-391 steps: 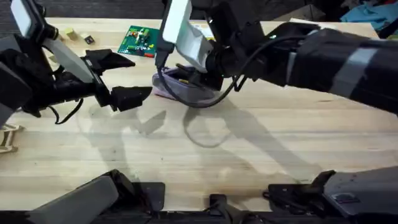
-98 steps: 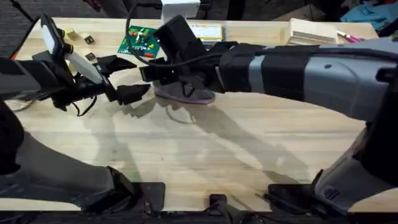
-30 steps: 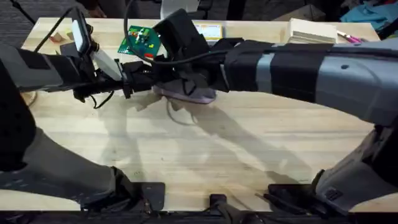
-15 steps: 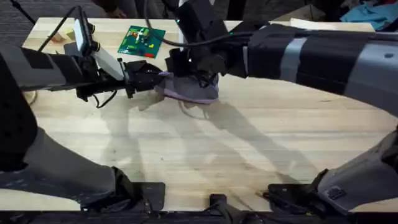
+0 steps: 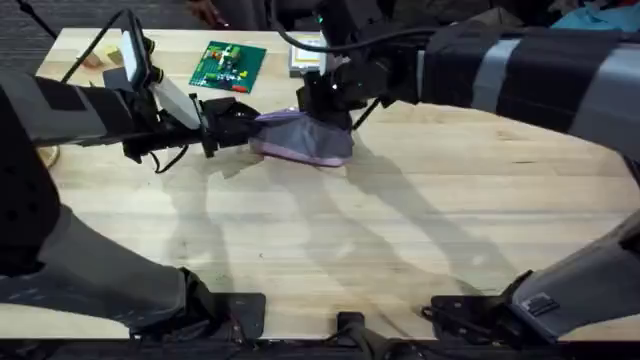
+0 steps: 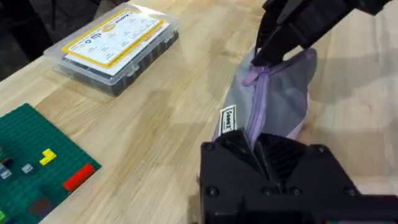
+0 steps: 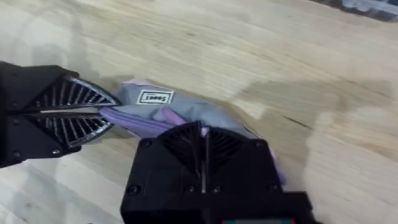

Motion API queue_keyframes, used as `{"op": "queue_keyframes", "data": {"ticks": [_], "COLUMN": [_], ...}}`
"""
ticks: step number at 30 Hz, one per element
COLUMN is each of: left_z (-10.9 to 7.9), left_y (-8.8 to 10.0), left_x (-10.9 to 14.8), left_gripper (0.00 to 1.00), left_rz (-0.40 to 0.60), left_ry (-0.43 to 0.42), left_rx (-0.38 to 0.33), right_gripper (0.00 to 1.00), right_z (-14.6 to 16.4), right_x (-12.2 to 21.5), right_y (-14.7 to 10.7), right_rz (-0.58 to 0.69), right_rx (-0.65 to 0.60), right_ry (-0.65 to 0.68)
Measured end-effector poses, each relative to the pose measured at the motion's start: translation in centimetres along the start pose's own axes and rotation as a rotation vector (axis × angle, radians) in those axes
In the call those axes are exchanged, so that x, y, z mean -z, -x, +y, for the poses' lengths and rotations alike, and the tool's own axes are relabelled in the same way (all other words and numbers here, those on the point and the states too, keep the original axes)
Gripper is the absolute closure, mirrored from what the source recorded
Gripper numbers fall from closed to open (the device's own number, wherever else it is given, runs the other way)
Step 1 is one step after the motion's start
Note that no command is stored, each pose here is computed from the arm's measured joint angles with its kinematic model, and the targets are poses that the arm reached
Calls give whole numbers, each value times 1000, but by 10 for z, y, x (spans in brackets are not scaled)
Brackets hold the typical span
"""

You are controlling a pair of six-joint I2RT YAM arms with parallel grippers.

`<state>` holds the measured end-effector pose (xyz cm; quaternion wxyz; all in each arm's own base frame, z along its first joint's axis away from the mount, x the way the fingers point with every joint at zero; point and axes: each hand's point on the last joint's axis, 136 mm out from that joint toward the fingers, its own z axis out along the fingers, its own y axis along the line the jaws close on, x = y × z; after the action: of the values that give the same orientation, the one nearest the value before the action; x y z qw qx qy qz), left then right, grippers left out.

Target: Unzip the bag, pick up the pens from the table one at a time and place them inside, then zip the bag closed.

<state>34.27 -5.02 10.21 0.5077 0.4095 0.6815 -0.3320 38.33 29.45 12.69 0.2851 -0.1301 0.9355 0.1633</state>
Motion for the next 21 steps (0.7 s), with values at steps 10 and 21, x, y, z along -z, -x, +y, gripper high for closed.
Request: {"op": "queue_keyframes", "data": {"ticks": [10,21], "left_z": [-8,5], "left_y": [5,-8], "left_x": [-8,6], "left_gripper": [958,958], "left_rz": [-17,23], "left_ry": [-37,29], "left_rx": [-1,21], "right_gripper": [970,969], "right_z": [-38,-166], "right_x": [23,54], "right_y": [-3,-4], "right_rz": [44,72], "right_rx": [-13,-141], "right_ry": [-91,-447]}}
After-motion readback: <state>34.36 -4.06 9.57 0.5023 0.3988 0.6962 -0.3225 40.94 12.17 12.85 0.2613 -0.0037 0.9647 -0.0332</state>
